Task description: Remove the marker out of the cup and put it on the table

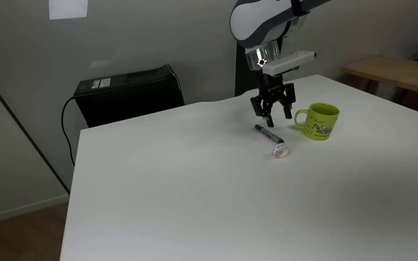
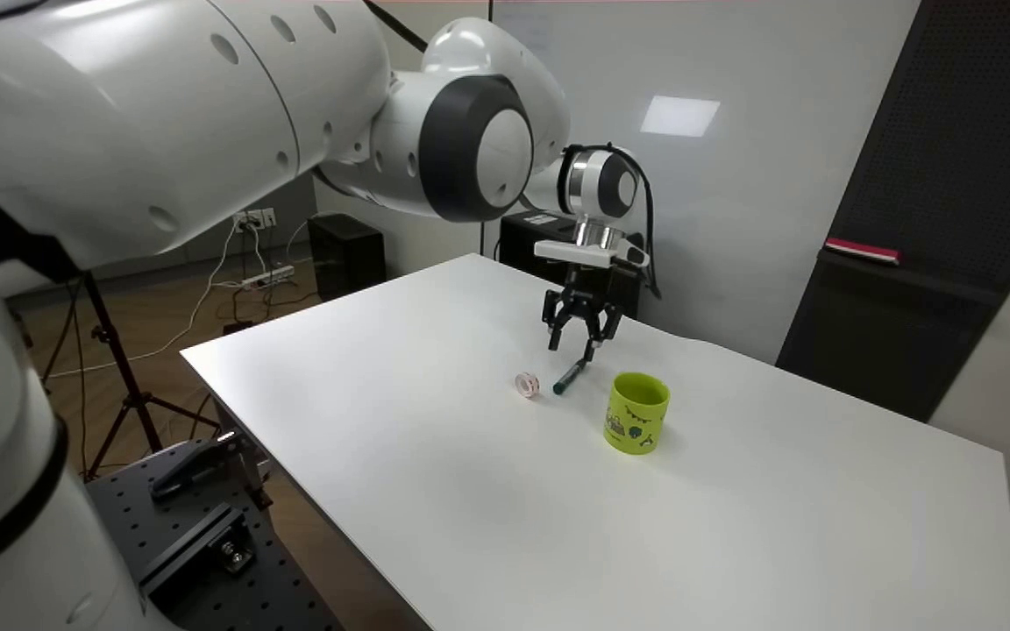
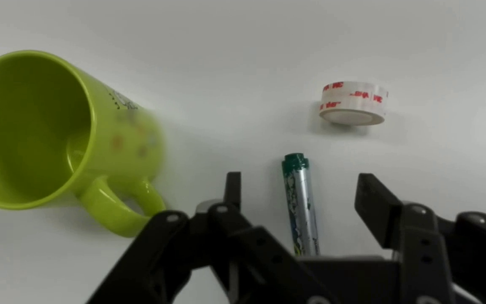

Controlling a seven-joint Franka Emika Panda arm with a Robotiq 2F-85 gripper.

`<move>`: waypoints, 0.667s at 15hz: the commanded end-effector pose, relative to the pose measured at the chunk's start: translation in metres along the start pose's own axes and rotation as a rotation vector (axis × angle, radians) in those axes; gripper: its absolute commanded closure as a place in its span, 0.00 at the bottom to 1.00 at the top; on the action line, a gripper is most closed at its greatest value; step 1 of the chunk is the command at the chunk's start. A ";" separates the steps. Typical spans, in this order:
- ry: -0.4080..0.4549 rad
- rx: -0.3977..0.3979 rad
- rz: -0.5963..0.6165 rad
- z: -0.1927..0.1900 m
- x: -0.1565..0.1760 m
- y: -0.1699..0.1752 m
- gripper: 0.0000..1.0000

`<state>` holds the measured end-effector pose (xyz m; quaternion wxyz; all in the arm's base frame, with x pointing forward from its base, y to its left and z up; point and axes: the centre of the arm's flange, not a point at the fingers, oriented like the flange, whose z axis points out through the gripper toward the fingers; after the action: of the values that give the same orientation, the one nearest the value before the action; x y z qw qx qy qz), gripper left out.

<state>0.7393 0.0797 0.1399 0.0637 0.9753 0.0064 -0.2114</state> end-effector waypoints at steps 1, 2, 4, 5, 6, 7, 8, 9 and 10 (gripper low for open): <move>0.053 0.053 0.024 -0.041 -0.019 0.017 0.01; 0.062 0.084 0.015 -0.052 -0.022 0.020 0.00; 0.097 0.125 0.018 -0.073 -0.031 0.026 0.00; 0.132 0.134 0.026 -0.083 -0.035 0.029 0.00; 0.177 0.139 0.034 -0.092 -0.038 0.031 0.00; 0.229 0.146 0.041 -0.102 -0.041 0.034 0.00; 0.266 0.151 0.042 -0.110 -0.042 0.036 0.00; 0.297 0.161 0.042 -0.118 -0.043 0.037 0.00; 0.321 0.169 0.041 -0.123 -0.043 0.038 0.00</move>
<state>0.7771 0.0616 0.2554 0.0030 0.9966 -0.0182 -0.0808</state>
